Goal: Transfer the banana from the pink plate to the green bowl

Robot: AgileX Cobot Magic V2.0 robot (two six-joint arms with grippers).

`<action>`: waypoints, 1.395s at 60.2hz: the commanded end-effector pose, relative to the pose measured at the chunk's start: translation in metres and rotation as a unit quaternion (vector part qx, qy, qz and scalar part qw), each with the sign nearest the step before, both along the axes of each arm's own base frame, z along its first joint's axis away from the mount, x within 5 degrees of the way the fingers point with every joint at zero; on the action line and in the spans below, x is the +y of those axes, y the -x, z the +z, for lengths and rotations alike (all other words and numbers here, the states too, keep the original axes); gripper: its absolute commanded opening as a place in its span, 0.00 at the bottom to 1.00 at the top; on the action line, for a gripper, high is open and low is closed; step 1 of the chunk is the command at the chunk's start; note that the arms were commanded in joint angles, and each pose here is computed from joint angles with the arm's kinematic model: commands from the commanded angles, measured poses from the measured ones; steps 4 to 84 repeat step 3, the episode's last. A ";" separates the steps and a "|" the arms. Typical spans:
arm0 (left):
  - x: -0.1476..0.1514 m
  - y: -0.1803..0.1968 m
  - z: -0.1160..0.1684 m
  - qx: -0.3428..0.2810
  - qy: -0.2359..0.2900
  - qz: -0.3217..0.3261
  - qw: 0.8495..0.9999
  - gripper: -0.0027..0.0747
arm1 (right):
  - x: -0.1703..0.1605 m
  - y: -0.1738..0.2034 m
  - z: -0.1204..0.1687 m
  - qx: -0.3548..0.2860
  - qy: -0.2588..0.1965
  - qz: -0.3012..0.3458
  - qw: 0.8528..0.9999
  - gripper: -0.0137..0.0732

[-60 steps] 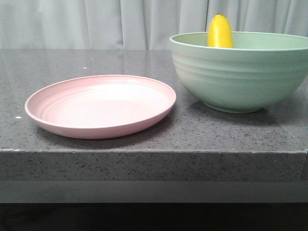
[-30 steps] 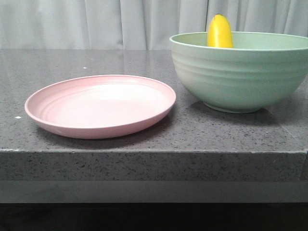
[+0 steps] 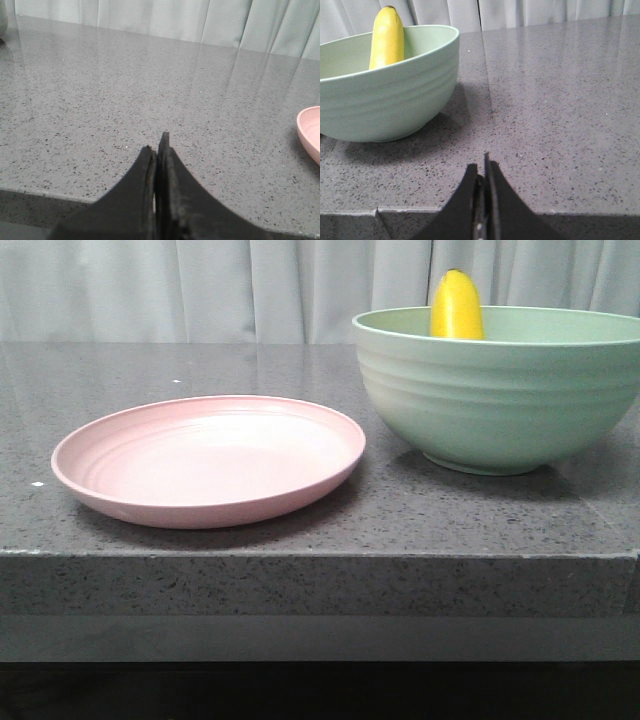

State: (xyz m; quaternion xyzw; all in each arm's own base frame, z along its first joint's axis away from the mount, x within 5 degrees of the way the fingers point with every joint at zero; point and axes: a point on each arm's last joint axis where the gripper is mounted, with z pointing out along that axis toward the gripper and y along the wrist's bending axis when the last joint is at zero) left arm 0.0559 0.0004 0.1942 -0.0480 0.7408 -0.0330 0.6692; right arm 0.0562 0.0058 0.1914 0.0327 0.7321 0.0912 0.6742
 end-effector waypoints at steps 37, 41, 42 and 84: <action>0.001 0.001 0.008 -0.051 0.005 0.004 0.999 0.01 | -0.001 0.001 0.008 -0.047 -0.001 -0.008 0.999 0.09; 0.001 0.001 0.008 -0.051 0.005 0.004 0.999 0.01 | -0.001 0.001 0.008 -0.047 -0.001 -0.008 0.999 0.09; 0.001 0.001 0.008 -0.051 0.005 0.004 0.999 0.01 | -0.001 0.001 0.008 -0.047 -0.001 -0.008 0.999 0.09; 0.001 0.001 0.008 -0.051 0.005 0.004 0.999 0.01 | -0.001 0.001 0.008 -0.047 -0.001 -0.008 0.999 0.09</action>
